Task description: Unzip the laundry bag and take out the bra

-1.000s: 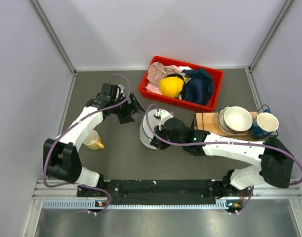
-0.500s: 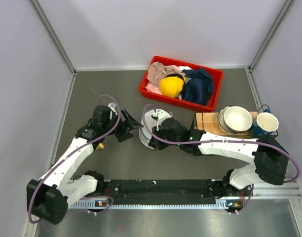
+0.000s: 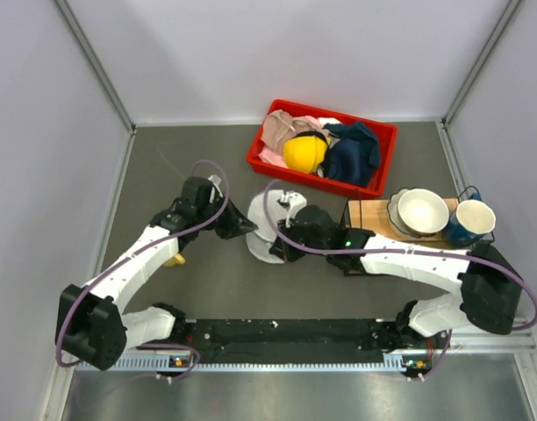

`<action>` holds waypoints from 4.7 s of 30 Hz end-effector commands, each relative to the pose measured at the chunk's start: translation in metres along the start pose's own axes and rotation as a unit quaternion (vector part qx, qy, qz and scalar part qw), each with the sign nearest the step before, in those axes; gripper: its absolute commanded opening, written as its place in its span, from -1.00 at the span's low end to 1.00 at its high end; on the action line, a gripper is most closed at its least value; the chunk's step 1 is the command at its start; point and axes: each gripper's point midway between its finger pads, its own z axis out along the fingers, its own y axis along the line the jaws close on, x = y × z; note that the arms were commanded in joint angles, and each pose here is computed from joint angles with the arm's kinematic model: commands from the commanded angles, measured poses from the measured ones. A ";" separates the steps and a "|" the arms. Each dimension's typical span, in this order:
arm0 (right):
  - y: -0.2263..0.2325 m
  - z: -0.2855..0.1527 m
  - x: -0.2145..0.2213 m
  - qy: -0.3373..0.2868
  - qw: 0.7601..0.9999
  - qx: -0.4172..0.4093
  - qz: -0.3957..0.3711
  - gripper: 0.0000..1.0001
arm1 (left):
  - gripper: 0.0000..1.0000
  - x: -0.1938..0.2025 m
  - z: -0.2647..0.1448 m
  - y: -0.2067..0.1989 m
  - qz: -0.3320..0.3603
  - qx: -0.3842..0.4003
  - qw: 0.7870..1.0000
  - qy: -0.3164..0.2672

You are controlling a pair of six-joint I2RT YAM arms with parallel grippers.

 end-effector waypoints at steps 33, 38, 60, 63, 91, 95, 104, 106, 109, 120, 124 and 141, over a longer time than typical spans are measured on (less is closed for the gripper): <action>0.009 -0.012 -0.026 -0.002 0.999 -0.022 -0.023 -1.00 | 0.88 0.008 -0.046 0.004 0.041 0.032 0.998 -0.032; 0.009 -0.010 -0.023 0.004 1.000 -0.023 -0.020 -1.00 | 0.90 0.009 -0.035 -0.009 0.039 0.048 0.998 -0.032; -0.039 -0.061 -0.010 0.003 0.997 0.064 -0.047 -1.00 | -1.00 -0.070 -0.031 -0.010 0.102 -0.002 0.993 -0.067; -0.055 -0.062 -0.006 0.005 0.994 0.096 -0.055 -1.00 | -1.00 -0.070 -0.027 -0.014 0.114 0.013 0.993 -0.031; -0.023 -0.054 -0.083 -0.087 0.990 0.083 -0.072 0.13 | -1.00 -0.032 -0.039 -0.005 0.125 0.066 0.990 0.005; 0.004 -0.036 -0.101 -0.097 0.986 0.087 -0.105 0.25 | -1.00 -0.029 -0.043 -0.007 0.112 0.076 0.991 -0.007; 0.044 0.012 -0.095 -0.075 0.977 0.087 -0.182 0.23 | -1.00 -0.025 -0.044 -0.008 0.102 0.081 0.991 0.000; 0.047 0.015 -0.094 -0.071 0.976 0.083 -0.191 0.23 | -1.00 -0.025 -0.044 -0.008 0.101 0.082 0.991 0.002; 0.050 0.021 -0.092 -0.066 0.975 0.078 -0.198 0.16 | -1.00 -0.025 -0.043 -0.008 0.101 0.082 0.992 0.005; 0.047 0.027 -0.090 -0.067 0.970 0.097 -0.212 0.05 | -1.00 -0.025 -0.040 -0.009 0.090 0.082 0.992 0.011; 0.049 0.028 -0.085 -0.065 0.970 0.096 -0.215 0.07 | -1.00 -0.024 -0.039 -0.009 0.087 0.084 0.993 0.017; 0.017 0.000 -0.106 -0.129 0.967 0.132 -0.174 -1.00 | 0.21 -0.029 -0.053 -0.015 0.115 0.069 0.991 -0.010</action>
